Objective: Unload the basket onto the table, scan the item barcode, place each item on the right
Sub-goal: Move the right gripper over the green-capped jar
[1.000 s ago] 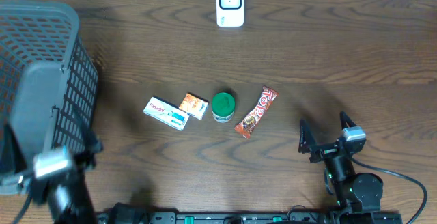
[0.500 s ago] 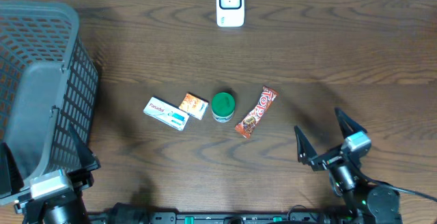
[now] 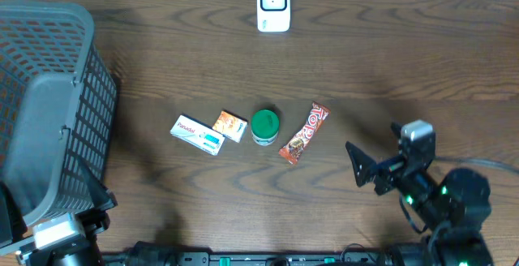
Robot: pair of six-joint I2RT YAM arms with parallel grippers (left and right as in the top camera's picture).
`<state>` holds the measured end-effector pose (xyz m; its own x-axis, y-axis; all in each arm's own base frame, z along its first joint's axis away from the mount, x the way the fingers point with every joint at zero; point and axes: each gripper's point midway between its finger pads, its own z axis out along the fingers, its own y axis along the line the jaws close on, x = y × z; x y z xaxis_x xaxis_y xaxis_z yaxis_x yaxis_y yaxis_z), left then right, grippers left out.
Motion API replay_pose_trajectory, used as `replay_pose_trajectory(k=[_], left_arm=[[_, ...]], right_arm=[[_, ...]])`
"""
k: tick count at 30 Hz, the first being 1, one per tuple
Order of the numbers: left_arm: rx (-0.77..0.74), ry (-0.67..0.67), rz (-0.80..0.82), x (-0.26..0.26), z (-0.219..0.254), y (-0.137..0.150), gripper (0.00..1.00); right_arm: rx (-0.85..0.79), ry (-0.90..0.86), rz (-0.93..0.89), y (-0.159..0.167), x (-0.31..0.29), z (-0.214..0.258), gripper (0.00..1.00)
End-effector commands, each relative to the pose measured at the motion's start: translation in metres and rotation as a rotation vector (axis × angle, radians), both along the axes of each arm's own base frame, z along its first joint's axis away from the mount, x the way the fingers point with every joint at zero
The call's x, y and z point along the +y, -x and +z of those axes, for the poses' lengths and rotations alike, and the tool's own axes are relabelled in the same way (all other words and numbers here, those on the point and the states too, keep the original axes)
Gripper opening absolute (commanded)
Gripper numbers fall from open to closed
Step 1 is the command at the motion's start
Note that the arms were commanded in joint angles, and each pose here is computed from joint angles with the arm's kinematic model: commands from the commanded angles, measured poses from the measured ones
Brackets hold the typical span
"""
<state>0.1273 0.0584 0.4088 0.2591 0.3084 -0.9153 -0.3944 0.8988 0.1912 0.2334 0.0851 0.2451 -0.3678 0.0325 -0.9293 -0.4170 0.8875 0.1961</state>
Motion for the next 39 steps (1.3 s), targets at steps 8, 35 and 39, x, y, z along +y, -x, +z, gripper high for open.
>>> replay_pose_trajectory(k=[8, 35, 39], left_arm=[[0.008, -0.017, 0.008, 0.000, -0.002, 0.000, 0.92], [0.106, 0.129, -0.406, -0.061, -0.035, -0.019, 0.93], [0.148, 0.233, -0.436, -0.063, -0.049, -0.023, 0.93]], right_arm=[[0.316, 0.042, 0.005, -0.024, 0.018, 0.016, 0.99], [0.825, -0.258, -0.050, -0.062, 0.162, -0.012, 0.99], [0.908, -0.305, -0.201, -0.060, 0.154, -0.026, 0.99]])
